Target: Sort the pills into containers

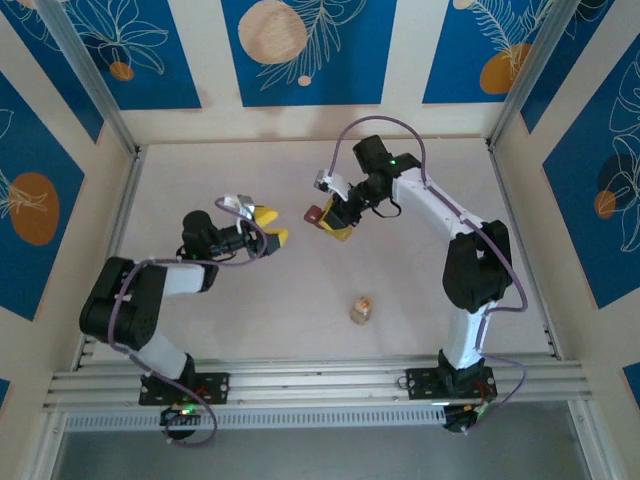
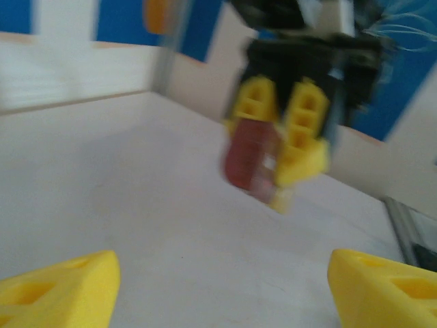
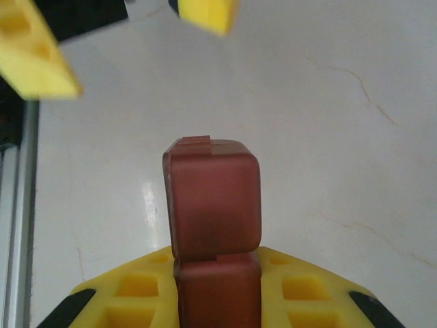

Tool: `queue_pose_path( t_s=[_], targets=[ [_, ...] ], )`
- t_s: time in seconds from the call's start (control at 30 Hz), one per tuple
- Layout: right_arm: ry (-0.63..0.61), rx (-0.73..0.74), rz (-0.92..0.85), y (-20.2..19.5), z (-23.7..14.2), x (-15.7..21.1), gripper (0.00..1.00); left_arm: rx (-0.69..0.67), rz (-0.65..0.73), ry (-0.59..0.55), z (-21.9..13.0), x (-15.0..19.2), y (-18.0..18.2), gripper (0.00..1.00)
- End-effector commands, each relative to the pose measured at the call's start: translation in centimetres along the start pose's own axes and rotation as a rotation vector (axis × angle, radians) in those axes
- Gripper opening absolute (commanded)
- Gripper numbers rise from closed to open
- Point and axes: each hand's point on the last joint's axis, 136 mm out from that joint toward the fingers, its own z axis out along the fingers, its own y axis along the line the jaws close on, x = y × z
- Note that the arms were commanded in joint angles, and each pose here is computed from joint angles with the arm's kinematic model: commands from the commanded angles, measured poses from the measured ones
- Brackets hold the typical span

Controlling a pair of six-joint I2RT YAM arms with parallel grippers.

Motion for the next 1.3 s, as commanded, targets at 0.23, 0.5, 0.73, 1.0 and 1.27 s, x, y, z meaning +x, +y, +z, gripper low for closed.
queue_pose_path(
  t_s=[0.23,0.5,0.73,1.0,1.27],
  targets=[
    [0.091,-0.072,-0.069,3.0,-0.3,1.5,0.2,0.276,0.172,0.005,1.4,-0.8,-4.1,0.61],
    [0.049,-0.08,-0.101,4.8,-1.9,0.5,0.14,0.05,0.347,0.205,1.8,3.5,-2.8,0.59],
    [0.08,-0.114,-0.04,5.0,-1.6,1.5,0.08,-0.223,0.731,0.333,2.6,3.1,-1.3,0.7],
    [0.135,-0.235,0.086,5.9,-1.2,2.0,0.06,-0.166,1.006,0.244,2.9,2.7,-3.7,0.74],
    [0.166,-0.278,0.15,6.1,-0.6,2.6,0.06,-0.142,1.14,0.217,3.8,2.0,-5.5,0.74]
  ],
)
